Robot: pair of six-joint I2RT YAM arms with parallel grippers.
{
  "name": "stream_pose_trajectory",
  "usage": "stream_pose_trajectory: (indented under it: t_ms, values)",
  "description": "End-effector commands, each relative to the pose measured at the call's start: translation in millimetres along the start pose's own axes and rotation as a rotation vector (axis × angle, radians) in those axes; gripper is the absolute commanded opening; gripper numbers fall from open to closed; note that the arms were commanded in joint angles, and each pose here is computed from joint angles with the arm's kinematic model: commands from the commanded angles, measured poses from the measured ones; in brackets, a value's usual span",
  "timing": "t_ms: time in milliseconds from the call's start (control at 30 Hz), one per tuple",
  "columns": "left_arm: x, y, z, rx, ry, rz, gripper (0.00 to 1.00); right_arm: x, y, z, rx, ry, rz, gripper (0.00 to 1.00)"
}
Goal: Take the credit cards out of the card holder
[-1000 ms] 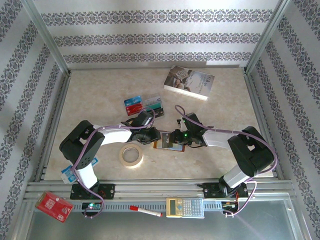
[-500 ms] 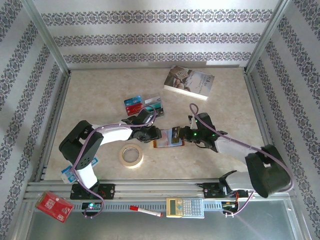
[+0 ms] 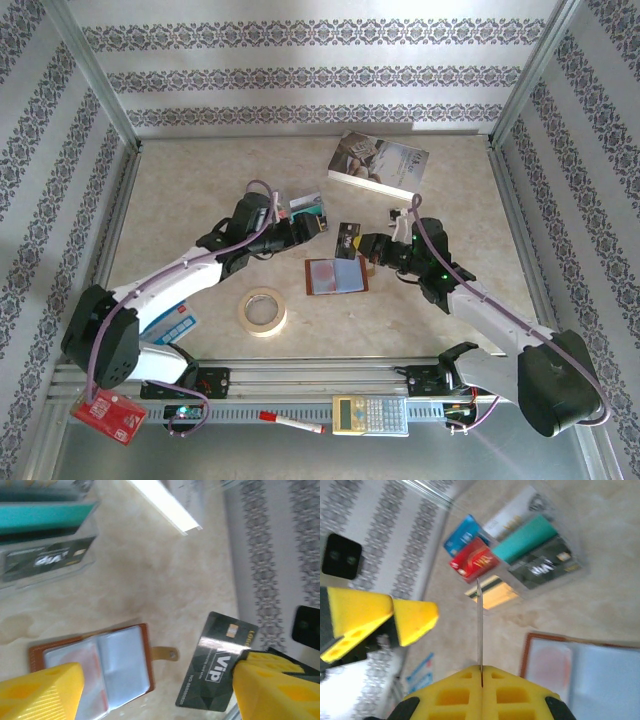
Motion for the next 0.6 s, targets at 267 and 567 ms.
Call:
stream_pose_trajectory:
  t_ms: [267,567]
  values:
    - [-71,7,28,-0.081,0.02,-0.453,0.76,83,8,24,0.012,-0.072,0.365,0.0]
    - [-87,18,35,-0.111,-0.002,-0.538,0.48,96,9,28,0.022,-0.115,0.419,0.0]
Point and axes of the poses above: each hand's point on the last joint's axis, 136 mm out from that joint toward the fingers, its own y axis back along the fingers, its own x axis along the line the jaws close on, z = x × y, the point moved 3 cm from there along y, back along the fingers, and after that the axes turned 11 degrees about -y, right-handed, at the moved point
